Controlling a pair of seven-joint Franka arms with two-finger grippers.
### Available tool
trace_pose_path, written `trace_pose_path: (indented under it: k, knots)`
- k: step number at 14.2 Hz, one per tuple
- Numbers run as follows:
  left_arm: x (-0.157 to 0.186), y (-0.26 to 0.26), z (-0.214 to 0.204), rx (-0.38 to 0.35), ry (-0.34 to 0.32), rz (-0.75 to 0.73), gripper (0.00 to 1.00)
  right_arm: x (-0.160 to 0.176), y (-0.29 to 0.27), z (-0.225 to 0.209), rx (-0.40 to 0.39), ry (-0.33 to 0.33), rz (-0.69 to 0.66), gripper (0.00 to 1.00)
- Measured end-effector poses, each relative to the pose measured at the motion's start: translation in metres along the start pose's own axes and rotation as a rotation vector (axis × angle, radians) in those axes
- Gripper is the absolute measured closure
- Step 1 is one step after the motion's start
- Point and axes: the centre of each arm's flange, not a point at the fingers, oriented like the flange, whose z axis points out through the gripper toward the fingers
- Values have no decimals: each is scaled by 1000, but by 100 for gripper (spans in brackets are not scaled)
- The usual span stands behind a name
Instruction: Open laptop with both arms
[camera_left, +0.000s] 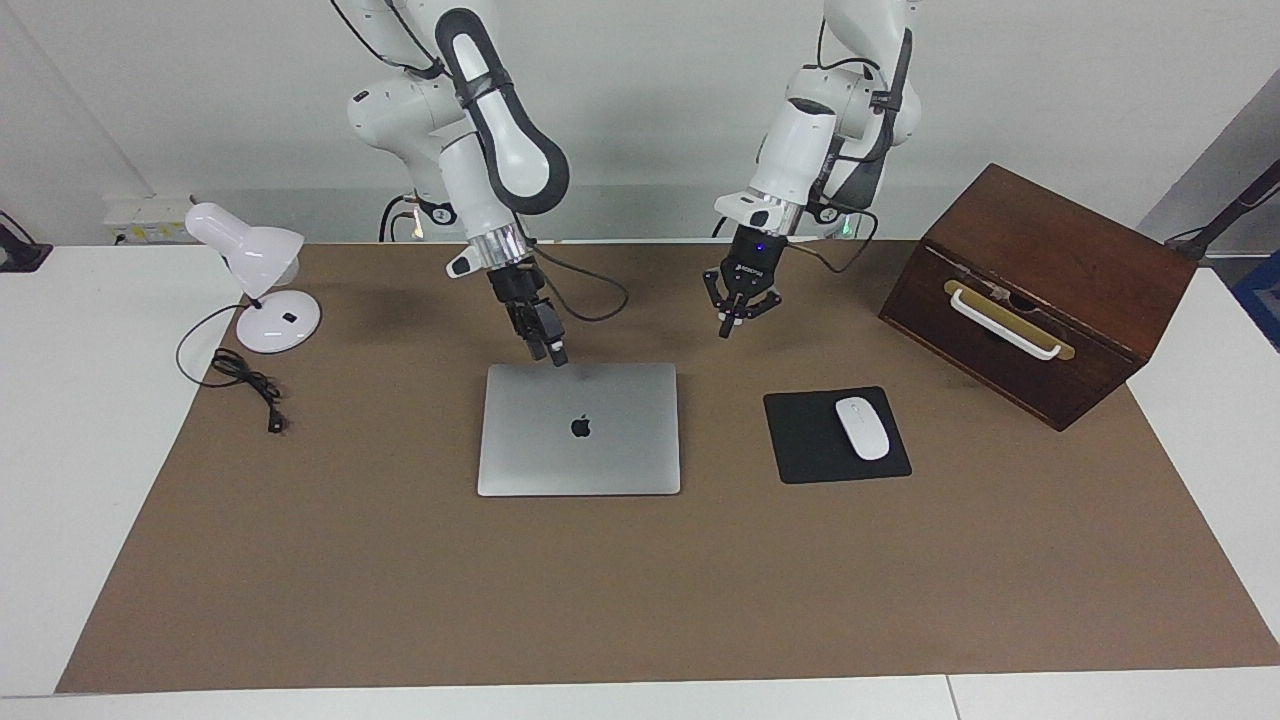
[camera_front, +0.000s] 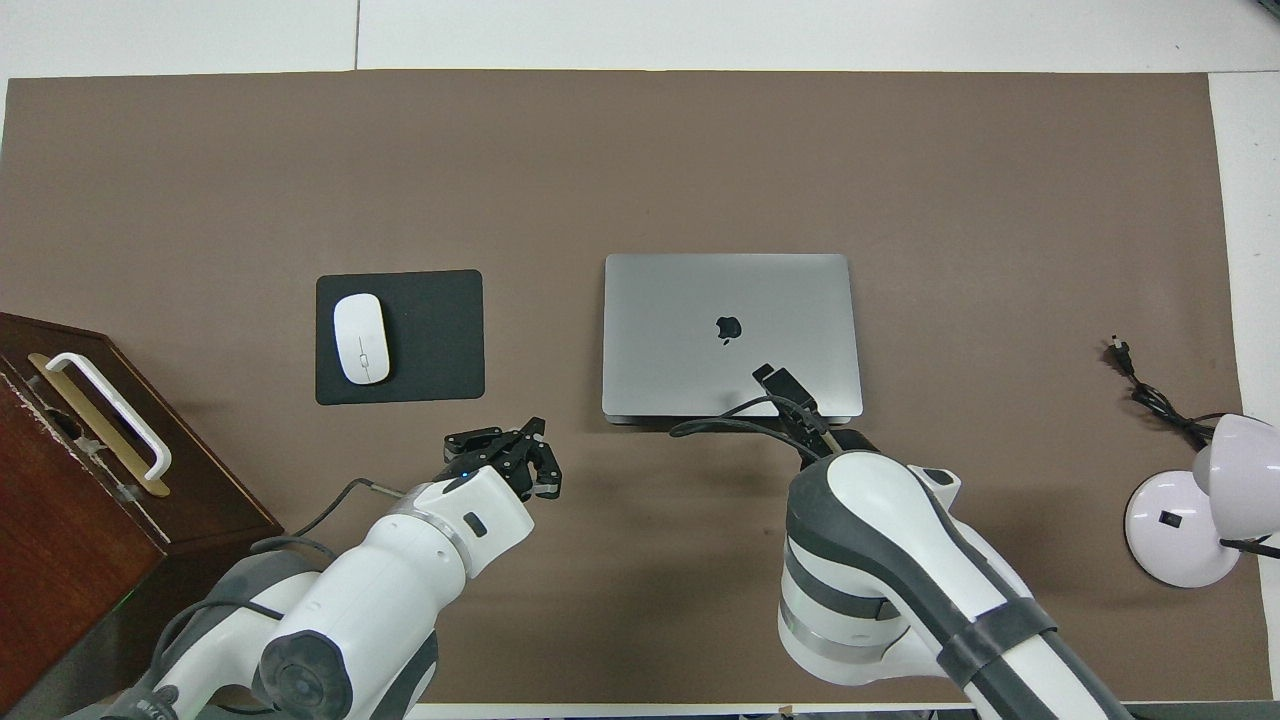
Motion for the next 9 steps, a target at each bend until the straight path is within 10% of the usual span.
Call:
trace_pose_path:
  k: [9]
  knots:
    - [-25, 26, 32, -58, 61, 55, 99, -12, 20, -2, -52, 12, 52, 0]
